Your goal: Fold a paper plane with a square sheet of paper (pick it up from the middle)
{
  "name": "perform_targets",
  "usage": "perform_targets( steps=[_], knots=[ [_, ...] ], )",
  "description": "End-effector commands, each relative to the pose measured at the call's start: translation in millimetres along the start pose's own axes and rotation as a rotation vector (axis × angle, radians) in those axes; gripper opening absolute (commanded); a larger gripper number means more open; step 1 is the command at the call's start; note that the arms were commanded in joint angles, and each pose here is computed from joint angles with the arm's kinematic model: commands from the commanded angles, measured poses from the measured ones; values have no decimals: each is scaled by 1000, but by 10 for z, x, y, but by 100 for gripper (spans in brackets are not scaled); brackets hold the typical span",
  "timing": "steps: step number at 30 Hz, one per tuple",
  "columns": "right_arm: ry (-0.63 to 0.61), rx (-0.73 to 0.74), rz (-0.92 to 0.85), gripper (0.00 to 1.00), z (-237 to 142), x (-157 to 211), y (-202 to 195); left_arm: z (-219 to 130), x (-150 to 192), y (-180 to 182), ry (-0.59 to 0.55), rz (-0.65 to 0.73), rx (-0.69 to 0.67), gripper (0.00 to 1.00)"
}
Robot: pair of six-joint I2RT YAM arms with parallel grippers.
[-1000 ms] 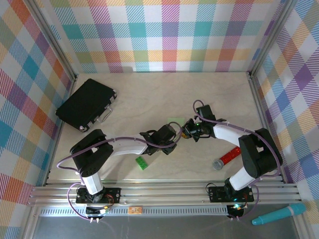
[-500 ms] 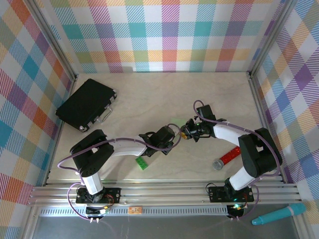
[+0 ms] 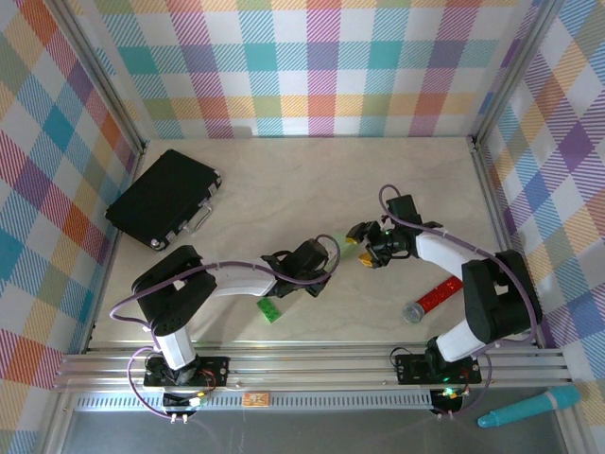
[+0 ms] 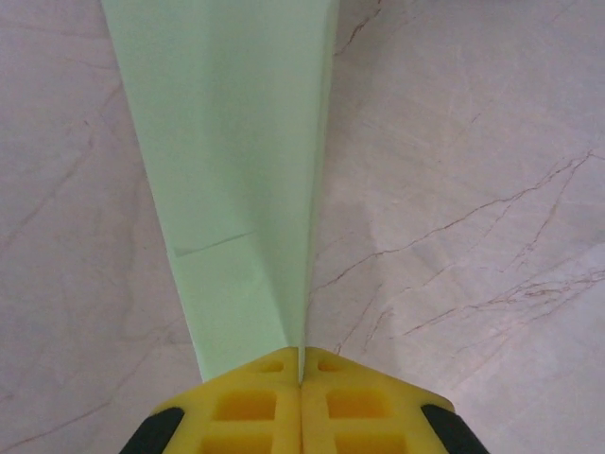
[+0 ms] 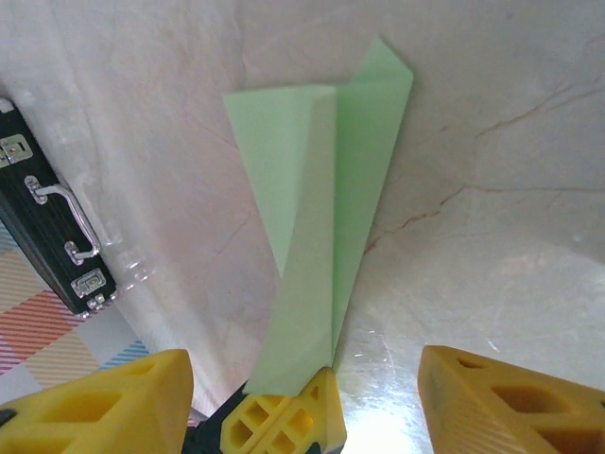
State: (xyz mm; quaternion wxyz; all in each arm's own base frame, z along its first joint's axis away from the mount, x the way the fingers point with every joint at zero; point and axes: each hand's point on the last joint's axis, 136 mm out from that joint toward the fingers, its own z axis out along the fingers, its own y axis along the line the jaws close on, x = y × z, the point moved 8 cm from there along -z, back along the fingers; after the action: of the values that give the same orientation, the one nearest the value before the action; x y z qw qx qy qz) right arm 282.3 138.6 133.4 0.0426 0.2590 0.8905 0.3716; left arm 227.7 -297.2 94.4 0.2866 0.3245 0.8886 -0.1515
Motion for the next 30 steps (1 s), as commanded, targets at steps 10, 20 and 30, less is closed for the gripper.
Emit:
perform_targets(
  steps=[10, 20, 30],
  knots=[
    [-36, 28, -252, 72, -108, 23, -64, 31, -91, 140, 117, -326, 266, 3],
    [-10, 21, -401, 77, -29, 40, -131, 155, -182, 226, 218, -506, 365, 1],
    [27, 27, -504, 77, 110, 66, -66, 107, -203, 388, 122, -632, 450, 0]
  ],
)
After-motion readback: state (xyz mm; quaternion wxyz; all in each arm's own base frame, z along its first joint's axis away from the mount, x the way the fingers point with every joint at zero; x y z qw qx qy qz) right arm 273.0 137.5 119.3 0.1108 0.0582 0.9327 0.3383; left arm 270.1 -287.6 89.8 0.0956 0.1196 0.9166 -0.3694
